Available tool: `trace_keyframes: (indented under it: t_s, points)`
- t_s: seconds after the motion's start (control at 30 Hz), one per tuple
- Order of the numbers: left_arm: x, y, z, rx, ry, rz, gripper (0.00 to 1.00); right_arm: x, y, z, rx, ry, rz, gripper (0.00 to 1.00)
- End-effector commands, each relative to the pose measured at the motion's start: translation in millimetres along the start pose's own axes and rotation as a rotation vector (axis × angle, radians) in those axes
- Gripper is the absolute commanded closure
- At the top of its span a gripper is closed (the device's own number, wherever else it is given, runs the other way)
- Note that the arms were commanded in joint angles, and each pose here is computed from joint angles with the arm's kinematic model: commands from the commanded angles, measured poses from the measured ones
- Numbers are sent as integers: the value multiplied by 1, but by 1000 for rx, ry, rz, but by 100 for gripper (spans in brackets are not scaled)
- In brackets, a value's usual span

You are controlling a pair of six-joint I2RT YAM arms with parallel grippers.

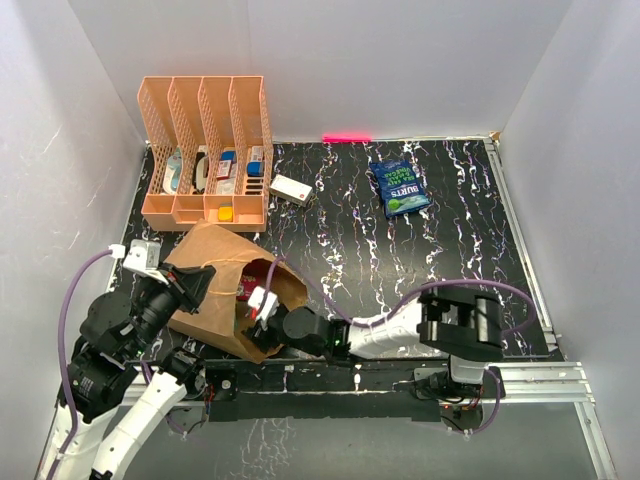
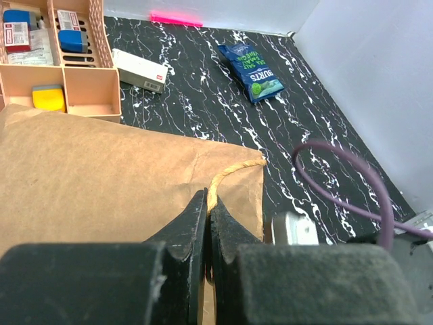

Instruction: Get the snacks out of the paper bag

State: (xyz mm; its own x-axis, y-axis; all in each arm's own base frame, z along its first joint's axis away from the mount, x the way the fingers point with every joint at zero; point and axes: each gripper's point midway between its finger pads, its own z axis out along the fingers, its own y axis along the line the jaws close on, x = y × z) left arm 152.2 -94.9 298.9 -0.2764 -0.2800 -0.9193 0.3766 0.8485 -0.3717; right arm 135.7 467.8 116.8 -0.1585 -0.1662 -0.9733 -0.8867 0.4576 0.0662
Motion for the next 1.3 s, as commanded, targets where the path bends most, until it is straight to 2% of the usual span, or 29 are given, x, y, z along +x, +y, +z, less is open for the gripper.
trace_keyframes:
  t_s: [0.0, 0.07, 0.1, 0.3, 0.47, 0.63, 0.77, 0.87, 0.97, 1.13, 1.27]
  points:
    - [-19, -3, -8, -3, -52, 0, 100, -43, -24, 18, 130, -131, -468, 35]
    - [-20, -6, -8, 6, -49, 2, 100, -43, -41, 23, 180, -119, -595, 24]
    - [-21, -6, -8, 8, -47, 5, 100, -43, -46, 26, 182, -110, -639, 22]
    - [-24, -6, -11, 6, -53, 12, 100, -33, -67, 46, 44, -22, -699, 22]
    - [-25, -6, -13, 5, -57, 14, 100, -10, -51, 62, -133, 52, -753, 19]
    - [-28, -8, -12, 10, -58, 20, 100, -1, -44, 72, -190, 77, -733, 15]
    - [-28, -10, -10, 18, -54, 22, 100, 3, -49, 82, -158, 84, -724, 12]
    - [-28, -11, -11, 22, -53, 19, 100, 6, -73, 90, -23, 100, -753, 8]
    - [-26, -10, -11, 19, -52, 15, 100, 1, -97, 96, 129, 105, -778, 9]
    - [-27, -8, -13, 10, -60, 14, 100, -17, -102, 89, 200, 22, -734, 17]
    - [-27, -7, -14, 5, -56, 13, 100, -29, -102, 84, 219, -10, -682, 36]
